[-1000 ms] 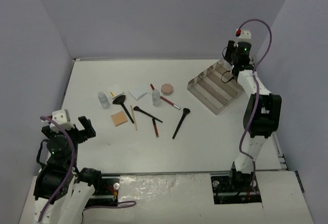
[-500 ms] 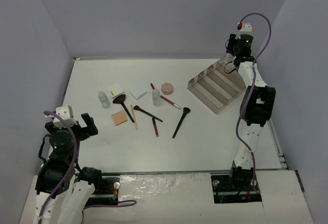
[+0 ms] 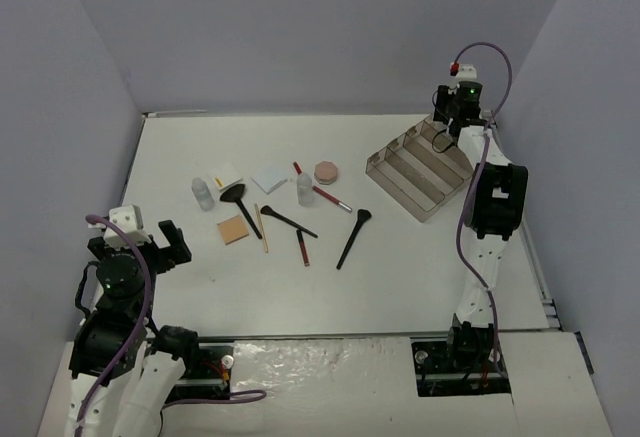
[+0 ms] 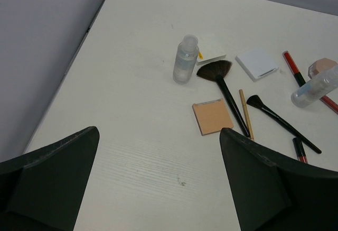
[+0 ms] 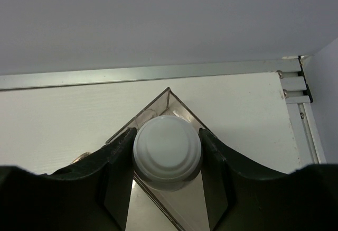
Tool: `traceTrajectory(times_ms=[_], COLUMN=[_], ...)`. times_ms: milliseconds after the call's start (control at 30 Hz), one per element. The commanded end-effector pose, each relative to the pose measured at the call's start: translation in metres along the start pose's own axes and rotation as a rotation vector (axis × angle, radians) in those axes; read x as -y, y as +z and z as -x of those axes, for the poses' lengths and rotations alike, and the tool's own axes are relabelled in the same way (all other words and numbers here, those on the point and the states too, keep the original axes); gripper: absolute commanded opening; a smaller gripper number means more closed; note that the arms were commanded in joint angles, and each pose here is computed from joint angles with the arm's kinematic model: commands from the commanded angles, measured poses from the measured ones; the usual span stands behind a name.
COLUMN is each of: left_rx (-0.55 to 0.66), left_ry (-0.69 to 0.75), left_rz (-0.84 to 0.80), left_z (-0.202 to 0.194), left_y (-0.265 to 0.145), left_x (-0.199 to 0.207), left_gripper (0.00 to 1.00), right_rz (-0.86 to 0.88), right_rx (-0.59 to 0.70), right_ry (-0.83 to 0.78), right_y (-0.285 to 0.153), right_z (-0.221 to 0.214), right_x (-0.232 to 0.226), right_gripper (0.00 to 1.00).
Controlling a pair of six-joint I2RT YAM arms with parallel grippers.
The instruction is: Organize the makeup
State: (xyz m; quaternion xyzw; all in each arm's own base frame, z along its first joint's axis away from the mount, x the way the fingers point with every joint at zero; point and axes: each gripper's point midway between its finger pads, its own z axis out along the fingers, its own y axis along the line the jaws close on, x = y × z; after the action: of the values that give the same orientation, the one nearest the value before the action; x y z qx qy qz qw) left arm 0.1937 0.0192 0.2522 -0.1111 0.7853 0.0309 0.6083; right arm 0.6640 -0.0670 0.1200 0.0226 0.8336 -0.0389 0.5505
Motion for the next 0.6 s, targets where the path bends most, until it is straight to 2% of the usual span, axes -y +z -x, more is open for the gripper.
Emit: traceTrajectory(times_ms=[0,100,300,467,567], left_rx=[0.056,0.058,0.061,0.065,0.068], left_ry=[-0.017,-0.017,-0.019,-0.020,-0.022], left_rz=[-0.004,-0.002,-0.004,-0.008,-0.011], left_z=[0.020,0.020,0.021,0.021,0.022], left_y=[0.003,0.003,0.002,0.001,0.000], left_x=[0.004,0.003,0.003,0.004,0.004], left_gripper=[0.97,0.97,0.97,0.97,0.97], right_rz=[0.019,0.022,0.030,0.045,0.041], right_rx=[0.161,0.151,0.160,0.190,0.208], right_ry=[-0.009,-0.008,-0.013,-0.013,-0.013], right_y=[-0.008,-0.006,-0.013,-0.026,-0.037], right_z=[0.055,0.048,0.041,0.052,0.064], right_x=[0.003,0.003,0.001,-0.001,-0.001], right_gripper=[0.00,0.06,0.32,0.73,0.88])
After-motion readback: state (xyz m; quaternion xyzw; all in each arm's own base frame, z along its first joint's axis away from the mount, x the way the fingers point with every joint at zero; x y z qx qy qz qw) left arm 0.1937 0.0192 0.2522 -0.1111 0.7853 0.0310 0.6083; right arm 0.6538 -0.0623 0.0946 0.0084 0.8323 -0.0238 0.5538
